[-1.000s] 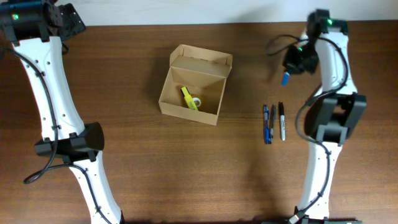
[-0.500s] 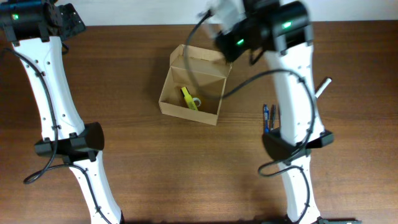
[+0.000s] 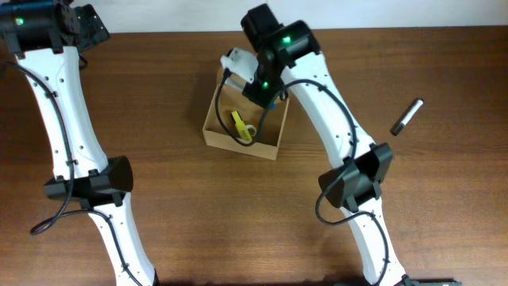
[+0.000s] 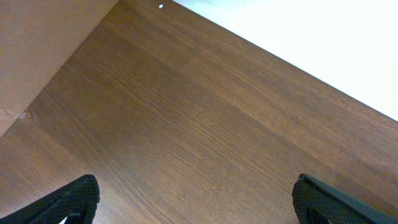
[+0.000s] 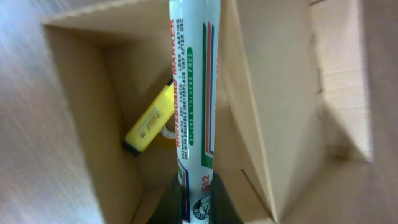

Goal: Pack container
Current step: 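Lower the whiteboard marker into the box and release it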

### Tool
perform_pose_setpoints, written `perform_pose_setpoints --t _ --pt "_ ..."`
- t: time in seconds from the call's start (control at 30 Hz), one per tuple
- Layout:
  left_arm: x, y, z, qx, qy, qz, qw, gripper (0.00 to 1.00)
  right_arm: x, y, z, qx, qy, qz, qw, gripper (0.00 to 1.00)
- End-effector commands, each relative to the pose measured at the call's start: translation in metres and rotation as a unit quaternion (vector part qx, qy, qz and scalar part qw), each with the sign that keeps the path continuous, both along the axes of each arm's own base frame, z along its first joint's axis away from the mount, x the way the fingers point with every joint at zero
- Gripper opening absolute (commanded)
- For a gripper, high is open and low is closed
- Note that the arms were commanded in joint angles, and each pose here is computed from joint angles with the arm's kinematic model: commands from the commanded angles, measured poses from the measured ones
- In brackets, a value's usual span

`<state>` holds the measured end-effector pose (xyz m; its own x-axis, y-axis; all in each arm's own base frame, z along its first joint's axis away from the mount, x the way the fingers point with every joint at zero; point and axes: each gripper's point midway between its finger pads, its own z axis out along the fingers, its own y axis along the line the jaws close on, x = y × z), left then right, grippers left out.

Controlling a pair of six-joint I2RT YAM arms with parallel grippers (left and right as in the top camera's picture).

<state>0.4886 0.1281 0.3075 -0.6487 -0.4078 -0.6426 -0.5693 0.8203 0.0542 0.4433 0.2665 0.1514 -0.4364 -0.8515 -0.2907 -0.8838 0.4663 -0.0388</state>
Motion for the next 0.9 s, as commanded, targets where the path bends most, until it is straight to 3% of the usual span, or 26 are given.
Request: perform_pose_setpoints --t 0.0,0.37,0.4,0.47,0.5,0.73,0.87 --pt "0.003 0.002 -0.01 0.001 0.011 -0.002 1.0 1.0 -0.001 -0.002 -0.028 -0.014 0.022 -0.009 1.0 0.04" --pt "0.003 0.002 -0.01 0.001 0.011 -0.002 1.0 1.0 -0.021 0.004 -0.099 -0.027 0.085 -0.038 0.995 0.04" --pt "0.003 0.002 -0.01 0.001 0.011 -0.002 1.0 1.0 -0.024 0.007 -0.102 -0.029 0.087 -0.036 0.995 0.09" --pt "0.003 0.002 -0.01 0.001 0.011 -0.002 1.0 1.0 -0.027 0.011 -0.102 -0.03 0.087 -0.033 0.995 0.35" --pt "0.003 0.002 -0.01 0.001 0.011 -0.002 1.0 1.0 -0.028 0.013 -0.102 -0.029 0.086 -0.031 0.995 0.38" --pt "0.003 0.002 -0.01 0.001 0.011 -0.002 1.0 1.0 -0.013 0.027 -0.048 0.006 0.039 -0.077 0.996 0.4" --pt "0.003 0.002 -0.01 0.001 0.011 -0.002 1.0 1.0 0.016 0.009 0.019 0.022 -0.049 -0.213 0.976 0.39"
